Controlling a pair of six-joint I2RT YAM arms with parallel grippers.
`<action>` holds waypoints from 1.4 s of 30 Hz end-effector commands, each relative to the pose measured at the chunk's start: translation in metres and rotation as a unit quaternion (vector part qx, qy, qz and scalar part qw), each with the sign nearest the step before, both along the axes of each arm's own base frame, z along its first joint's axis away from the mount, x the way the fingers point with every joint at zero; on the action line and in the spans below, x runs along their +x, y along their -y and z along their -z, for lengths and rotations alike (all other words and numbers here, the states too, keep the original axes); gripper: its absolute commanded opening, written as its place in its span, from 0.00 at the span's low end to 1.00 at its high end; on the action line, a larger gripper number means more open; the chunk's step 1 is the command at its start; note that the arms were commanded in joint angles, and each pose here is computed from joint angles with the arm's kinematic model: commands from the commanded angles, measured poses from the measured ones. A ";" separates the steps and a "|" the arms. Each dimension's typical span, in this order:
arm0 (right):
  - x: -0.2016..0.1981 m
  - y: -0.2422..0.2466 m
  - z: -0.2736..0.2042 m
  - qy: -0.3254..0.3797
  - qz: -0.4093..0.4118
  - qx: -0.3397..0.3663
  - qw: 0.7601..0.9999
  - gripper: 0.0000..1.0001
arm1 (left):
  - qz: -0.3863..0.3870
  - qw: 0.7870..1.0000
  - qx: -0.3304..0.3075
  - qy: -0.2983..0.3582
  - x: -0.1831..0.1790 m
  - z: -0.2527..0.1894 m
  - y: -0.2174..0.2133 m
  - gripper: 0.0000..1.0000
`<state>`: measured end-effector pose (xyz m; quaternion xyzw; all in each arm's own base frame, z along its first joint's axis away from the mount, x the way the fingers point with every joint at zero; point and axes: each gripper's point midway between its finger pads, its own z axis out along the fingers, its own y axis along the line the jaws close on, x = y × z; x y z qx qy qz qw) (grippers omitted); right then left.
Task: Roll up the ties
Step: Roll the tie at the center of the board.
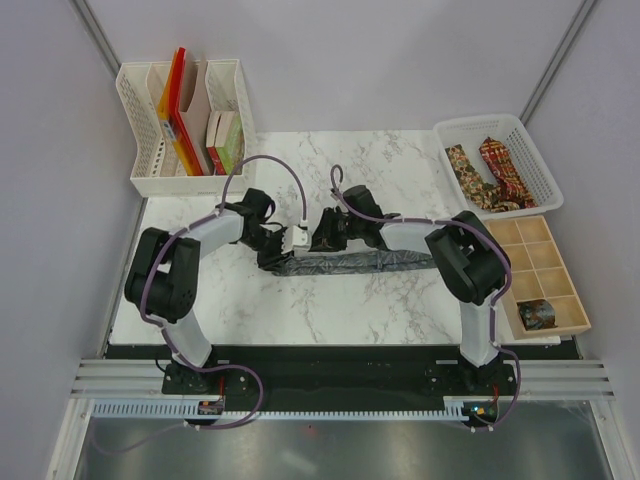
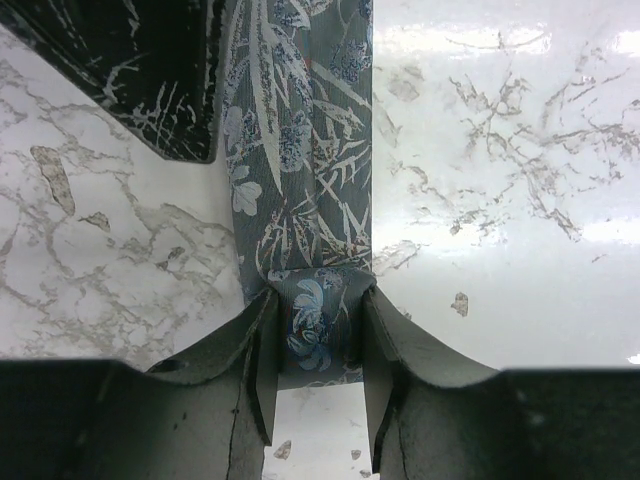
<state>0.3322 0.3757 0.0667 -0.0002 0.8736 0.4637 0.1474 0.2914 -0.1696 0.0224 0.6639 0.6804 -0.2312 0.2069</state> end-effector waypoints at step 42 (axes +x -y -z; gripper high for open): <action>-0.047 -0.093 0.007 -0.066 0.012 0.121 0.990 0.44 | -0.026 0.996 0.058 -0.069 -0.037 0.016 -0.047 0.38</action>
